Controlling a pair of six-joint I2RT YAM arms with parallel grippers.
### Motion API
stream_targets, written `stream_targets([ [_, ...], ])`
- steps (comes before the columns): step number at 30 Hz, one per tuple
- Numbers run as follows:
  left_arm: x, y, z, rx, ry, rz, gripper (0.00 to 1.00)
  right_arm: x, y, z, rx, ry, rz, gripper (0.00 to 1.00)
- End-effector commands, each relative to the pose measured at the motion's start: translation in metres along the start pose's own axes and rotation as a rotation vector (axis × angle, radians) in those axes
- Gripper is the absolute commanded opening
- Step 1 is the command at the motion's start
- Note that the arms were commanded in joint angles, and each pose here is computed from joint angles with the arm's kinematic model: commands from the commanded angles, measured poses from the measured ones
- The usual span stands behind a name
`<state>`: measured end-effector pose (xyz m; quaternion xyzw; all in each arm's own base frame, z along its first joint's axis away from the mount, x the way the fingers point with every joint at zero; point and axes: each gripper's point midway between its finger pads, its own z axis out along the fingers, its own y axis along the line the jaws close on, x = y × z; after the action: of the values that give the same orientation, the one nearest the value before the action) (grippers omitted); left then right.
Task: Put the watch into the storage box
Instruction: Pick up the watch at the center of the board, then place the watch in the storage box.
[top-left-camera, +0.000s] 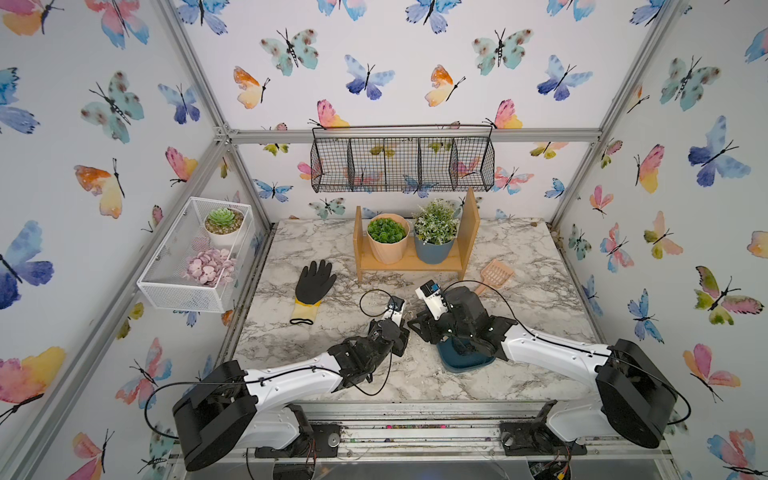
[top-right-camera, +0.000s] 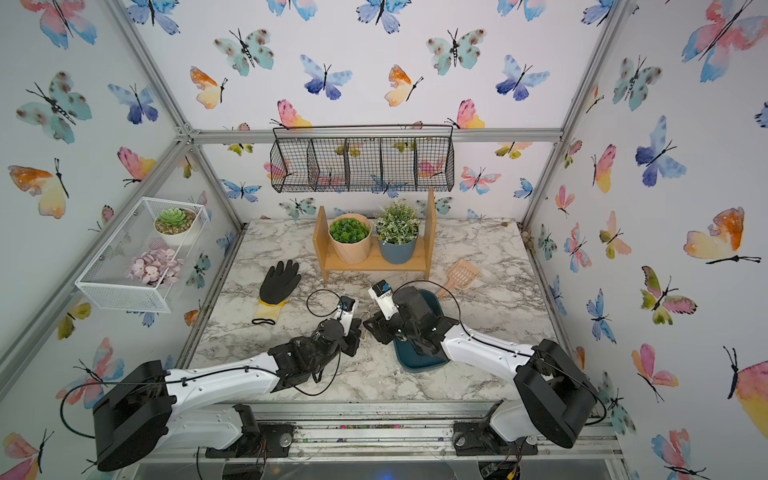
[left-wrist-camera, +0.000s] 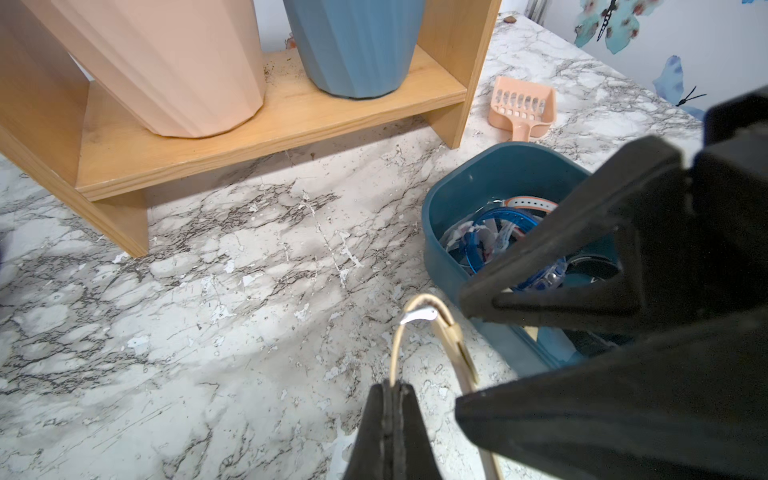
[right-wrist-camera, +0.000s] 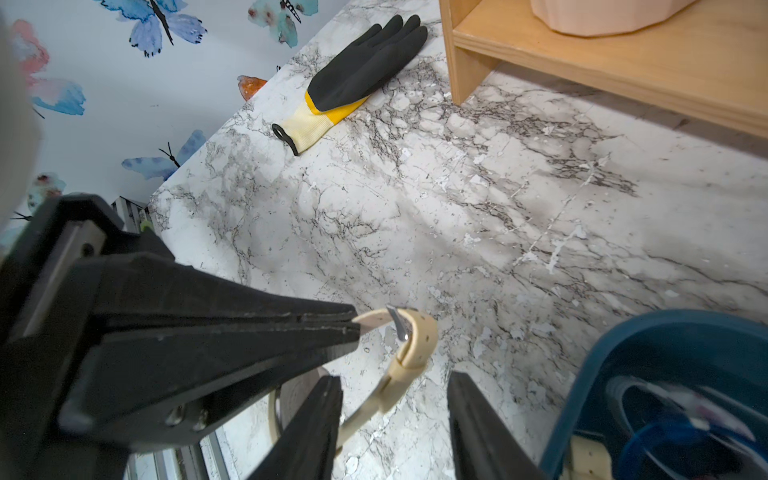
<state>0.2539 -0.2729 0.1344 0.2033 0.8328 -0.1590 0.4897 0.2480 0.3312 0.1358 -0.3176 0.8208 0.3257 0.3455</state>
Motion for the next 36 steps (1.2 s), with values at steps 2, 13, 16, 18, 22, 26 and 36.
stream_targets([
  [2,-0.012,0.002,-0.004,-0.022,-0.048,-0.001,0.00,-0.014,0.011,0.006,-0.044,-0.022,-0.005,0.46],
  [13,-0.019,0.006,-0.012,-0.027,-0.092,-0.012,0.00,-0.006,0.000,0.015,0.011,0.019,0.018,0.24],
  [16,-0.019,0.007,-0.012,-0.030,-0.095,-0.012,0.00,-0.007,-0.001,0.014,0.021,0.016,0.018,0.12],
  [18,-0.019,0.006,-0.012,-0.030,-0.093,-0.011,0.00,-0.009,-0.003,0.014,0.031,0.012,0.017,0.06],
  [22,-0.020,0.007,-0.012,-0.032,-0.097,-0.010,0.00,-0.012,-0.007,0.013,0.061,0.004,0.020,0.02],
  [26,-0.024,0.008,-0.015,-0.038,-0.110,-0.012,0.41,-0.015,-0.017,0.008,0.124,-0.011,0.029,0.02],
  [36,-0.023,0.026,-0.021,-0.123,-0.121,-0.019,0.99,-0.022,-0.048,-0.018,0.324,-0.058,0.000,0.02],
])
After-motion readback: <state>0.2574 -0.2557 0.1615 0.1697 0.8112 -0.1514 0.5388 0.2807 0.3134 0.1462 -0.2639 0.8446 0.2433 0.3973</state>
